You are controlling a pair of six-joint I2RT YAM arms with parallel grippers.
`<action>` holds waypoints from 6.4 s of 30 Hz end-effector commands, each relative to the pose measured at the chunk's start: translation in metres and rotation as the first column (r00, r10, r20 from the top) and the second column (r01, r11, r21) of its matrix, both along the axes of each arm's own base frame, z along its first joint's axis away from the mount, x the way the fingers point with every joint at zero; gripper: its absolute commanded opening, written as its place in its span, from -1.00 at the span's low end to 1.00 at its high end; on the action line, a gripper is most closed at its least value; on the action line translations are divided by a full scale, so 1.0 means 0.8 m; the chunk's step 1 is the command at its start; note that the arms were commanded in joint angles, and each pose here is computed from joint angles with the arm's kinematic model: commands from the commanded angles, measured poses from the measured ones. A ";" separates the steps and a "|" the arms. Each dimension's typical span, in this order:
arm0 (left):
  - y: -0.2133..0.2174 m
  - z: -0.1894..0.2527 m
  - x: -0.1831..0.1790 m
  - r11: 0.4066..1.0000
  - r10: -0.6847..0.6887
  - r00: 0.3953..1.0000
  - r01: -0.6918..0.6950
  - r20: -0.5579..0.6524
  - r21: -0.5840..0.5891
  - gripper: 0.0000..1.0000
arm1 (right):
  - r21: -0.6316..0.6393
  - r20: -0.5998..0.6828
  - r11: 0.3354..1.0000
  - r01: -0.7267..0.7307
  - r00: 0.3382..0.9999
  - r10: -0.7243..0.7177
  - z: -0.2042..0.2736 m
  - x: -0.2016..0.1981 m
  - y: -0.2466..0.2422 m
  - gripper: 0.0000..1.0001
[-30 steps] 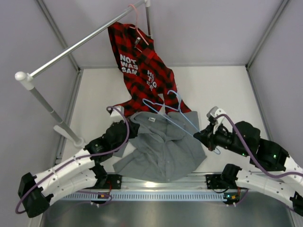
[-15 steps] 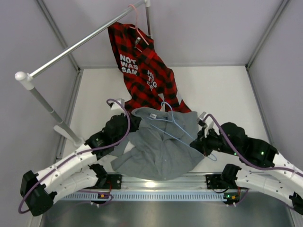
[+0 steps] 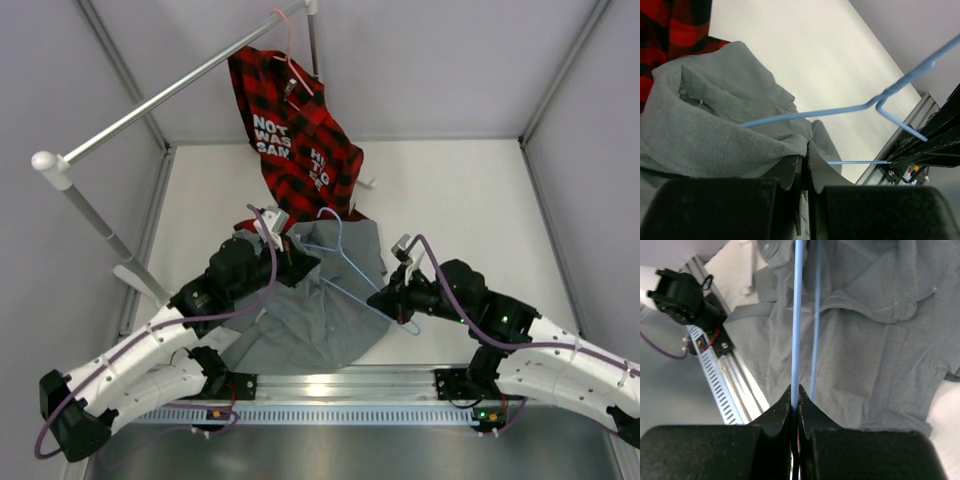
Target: Place the shirt on the hanger
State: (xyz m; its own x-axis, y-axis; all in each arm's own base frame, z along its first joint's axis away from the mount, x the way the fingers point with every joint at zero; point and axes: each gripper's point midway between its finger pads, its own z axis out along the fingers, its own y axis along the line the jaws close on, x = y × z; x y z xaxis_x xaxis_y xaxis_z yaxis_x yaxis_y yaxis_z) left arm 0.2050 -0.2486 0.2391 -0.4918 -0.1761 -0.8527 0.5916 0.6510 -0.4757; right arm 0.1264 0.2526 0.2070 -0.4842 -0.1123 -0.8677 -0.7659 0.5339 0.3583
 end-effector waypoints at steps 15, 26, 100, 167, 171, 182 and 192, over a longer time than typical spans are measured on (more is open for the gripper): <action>0.097 0.131 -0.002 0.952 0.170 0.969 -0.209 0.180 0.226 -1.00 | 0.211 0.145 0.911 -0.355 0.933 0.330 0.069 -0.083 0.001 -1.00; 0.098 0.154 -0.039 0.968 0.001 0.962 -0.069 0.273 0.242 -1.00 | 0.270 0.226 0.821 -0.503 0.862 0.454 0.097 -0.121 -0.006 -1.00; 0.026 0.124 0.037 0.966 0.045 0.980 -0.092 0.196 0.240 -1.00 | 0.198 0.208 0.972 0.127 0.964 -0.169 0.119 0.040 0.001 -1.00; -0.040 0.287 0.001 0.797 -0.560 0.577 0.179 0.595 0.577 0.84 | 0.684 0.413 0.717 -0.134 0.881 -0.230 0.153 0.014 0.009 -1.00; -0.061 0.269 -0.013 0.708 -0.694 0.469 0.304 0.546 0.638 0.81 | 0.660 0.431 0.737 -0.146 0.877 -0.212 0.149 0.007 0.004 -1.00; -0.074 0.232 -0.032 0.591 -0.805 0.384 0.451 0.453 0.669 0.33 | 0.582 0.499 0.781 -0.227 0.858 -0.122 0.147 -0.018 -0.003 -1.00; -0.063 0.195 -0.073 0.523 -0.852 0.339 0.568 0.398 0.636 0.48 | 0.530 0.526 0.803 -0.272 0.848 -0.060 0.143 -0.027 0.005 -1.00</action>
